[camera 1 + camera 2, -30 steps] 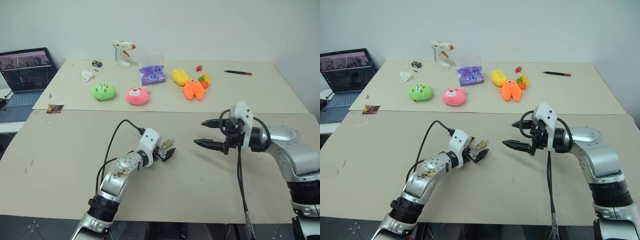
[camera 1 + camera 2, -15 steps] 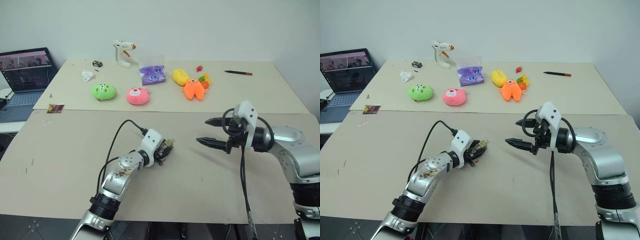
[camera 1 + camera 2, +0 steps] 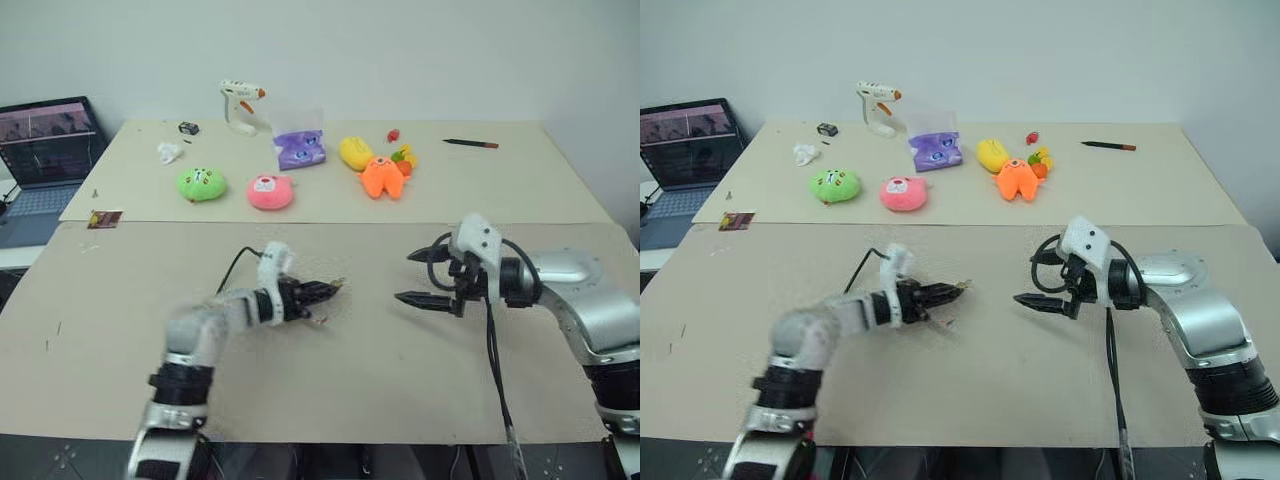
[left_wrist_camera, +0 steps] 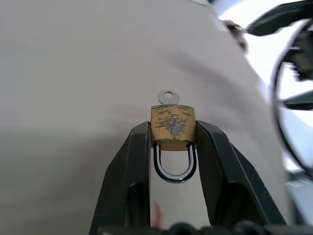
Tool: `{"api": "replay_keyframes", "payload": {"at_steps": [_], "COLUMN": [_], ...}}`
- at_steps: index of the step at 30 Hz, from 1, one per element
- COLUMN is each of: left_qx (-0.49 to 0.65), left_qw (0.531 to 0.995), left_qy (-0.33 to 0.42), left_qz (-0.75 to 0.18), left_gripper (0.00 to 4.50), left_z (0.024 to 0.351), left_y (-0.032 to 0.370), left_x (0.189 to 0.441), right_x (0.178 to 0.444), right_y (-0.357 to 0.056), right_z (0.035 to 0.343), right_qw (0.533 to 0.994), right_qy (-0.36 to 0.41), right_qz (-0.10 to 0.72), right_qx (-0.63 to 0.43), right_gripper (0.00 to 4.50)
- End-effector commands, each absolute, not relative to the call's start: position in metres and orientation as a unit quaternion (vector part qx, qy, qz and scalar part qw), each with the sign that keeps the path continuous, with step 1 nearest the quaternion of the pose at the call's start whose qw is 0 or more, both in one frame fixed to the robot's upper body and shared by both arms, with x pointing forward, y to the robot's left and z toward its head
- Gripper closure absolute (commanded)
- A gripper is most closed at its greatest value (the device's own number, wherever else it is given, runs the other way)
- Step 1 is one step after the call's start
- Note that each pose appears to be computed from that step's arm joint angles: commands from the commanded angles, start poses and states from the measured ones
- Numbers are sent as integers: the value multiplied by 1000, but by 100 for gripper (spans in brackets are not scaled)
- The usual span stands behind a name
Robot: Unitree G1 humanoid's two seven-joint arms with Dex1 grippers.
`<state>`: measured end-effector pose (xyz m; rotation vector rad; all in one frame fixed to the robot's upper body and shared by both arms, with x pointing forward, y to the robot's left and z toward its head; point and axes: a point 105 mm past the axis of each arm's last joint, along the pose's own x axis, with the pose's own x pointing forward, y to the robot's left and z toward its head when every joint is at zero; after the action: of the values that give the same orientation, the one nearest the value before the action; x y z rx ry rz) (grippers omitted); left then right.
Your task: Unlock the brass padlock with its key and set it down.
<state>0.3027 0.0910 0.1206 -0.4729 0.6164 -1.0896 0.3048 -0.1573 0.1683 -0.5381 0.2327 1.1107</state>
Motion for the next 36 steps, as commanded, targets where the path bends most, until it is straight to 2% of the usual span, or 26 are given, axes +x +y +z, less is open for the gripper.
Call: {"api": "replay_keyframes", "payload": {"at_steps": [1, 5, 9, 13, 15, 20, 29, 36], "left_qx": [-259, -284, -370, -440, -455, -456, -455, -455], "left_qw": [693, 632, 537, 445, 417, 419, 427, 422], "left_qy": [324, 346, 329, 296, 299, 330, 323, 328], "left_qz": [-589, -633, -683, -722, -728, -713, -711, -713], "left_gripper": [367, 367, 367, 367, 367, 367, 367, 367], "left_z": [155, 176, 197, 209, 207, 187, 184, 183], "left_y": [105, 116, 126, 133, 134, 128, 125, 124], "left_x": [273, 256, 244, 232, 224, 217, 225, 225], "right_x": [304, 297, 273, 269, 268, 267, 263, 265], "right_y": [-154, -146, -127, -123, -122, -121, -121, -120], "right_z": [191, 199, 224, 236, 235, 238, 245, 242], "right_qw": [804, 790, 755, 750, 747, 745, 746, 772], "right_qy": [70, 60, 32, 19, 23, 26, 31, 33], "right_qz": [533, 565, 639, 652, 655, 658, 657, 621], "right_qx": [-254, -231, -141, -108, -109, -108, -103, -133], "right_gripper": [0, 0, 0, 0, 0, 0, 0, 0]}}
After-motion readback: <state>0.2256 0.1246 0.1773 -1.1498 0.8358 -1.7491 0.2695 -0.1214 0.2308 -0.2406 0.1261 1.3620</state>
